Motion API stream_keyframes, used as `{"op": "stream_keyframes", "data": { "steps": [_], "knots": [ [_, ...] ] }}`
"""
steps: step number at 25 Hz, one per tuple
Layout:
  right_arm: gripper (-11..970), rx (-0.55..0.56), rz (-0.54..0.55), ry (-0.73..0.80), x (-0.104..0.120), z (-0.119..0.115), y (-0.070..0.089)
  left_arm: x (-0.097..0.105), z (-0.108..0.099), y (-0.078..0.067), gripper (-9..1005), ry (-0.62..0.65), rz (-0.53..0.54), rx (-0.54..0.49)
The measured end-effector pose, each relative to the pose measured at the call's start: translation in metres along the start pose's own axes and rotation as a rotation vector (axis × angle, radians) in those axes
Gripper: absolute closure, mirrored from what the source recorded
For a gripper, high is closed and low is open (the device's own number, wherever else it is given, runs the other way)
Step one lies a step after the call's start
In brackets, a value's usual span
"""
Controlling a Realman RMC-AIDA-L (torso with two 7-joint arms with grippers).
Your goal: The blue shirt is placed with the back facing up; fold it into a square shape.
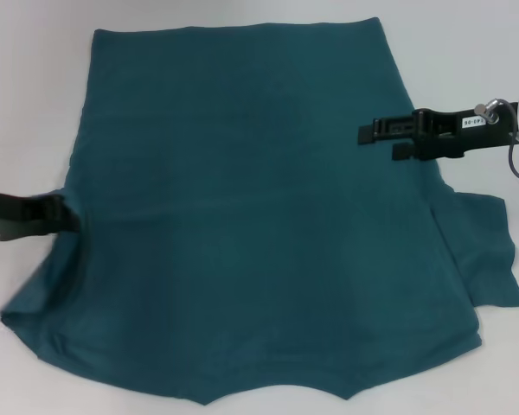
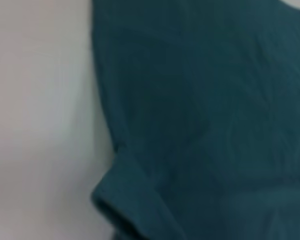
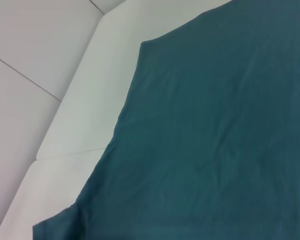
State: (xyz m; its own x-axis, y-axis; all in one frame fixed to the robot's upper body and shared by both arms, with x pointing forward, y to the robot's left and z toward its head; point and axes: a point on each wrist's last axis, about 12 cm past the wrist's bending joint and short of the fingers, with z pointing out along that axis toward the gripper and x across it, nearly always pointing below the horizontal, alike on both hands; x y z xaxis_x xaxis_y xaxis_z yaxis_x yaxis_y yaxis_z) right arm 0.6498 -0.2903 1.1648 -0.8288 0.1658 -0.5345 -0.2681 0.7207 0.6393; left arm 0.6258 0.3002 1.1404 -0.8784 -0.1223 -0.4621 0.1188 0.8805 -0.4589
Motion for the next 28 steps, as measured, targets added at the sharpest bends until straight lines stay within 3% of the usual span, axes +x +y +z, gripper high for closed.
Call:
{"op": "stream_keyframes", "data": {
  "steps": [6,10,20,28],
  "knots": [
    [48,-0.001,-0.001,0.001,0.000,0.000,0.000,-0.005,0.020,-0.032,994,0.022,0.046,0.042],
    [48,-0.001,0.001,-0.001,0.001,0.000,0.000,-0.008,0.030,-0.045,994,0.022,0.067,0.051],
    [48,0.002,0.000,0.000,0.001,0.000,-0.001,-0.009,0.051,-0.068,993,0.041,0.117,0.055],
    [48,0.005,0.005,-0.002,0.002,-0.001,-0.003,-0.011,0.054,-0.075,980,0.064,0.196,0.023]
  ]
}}
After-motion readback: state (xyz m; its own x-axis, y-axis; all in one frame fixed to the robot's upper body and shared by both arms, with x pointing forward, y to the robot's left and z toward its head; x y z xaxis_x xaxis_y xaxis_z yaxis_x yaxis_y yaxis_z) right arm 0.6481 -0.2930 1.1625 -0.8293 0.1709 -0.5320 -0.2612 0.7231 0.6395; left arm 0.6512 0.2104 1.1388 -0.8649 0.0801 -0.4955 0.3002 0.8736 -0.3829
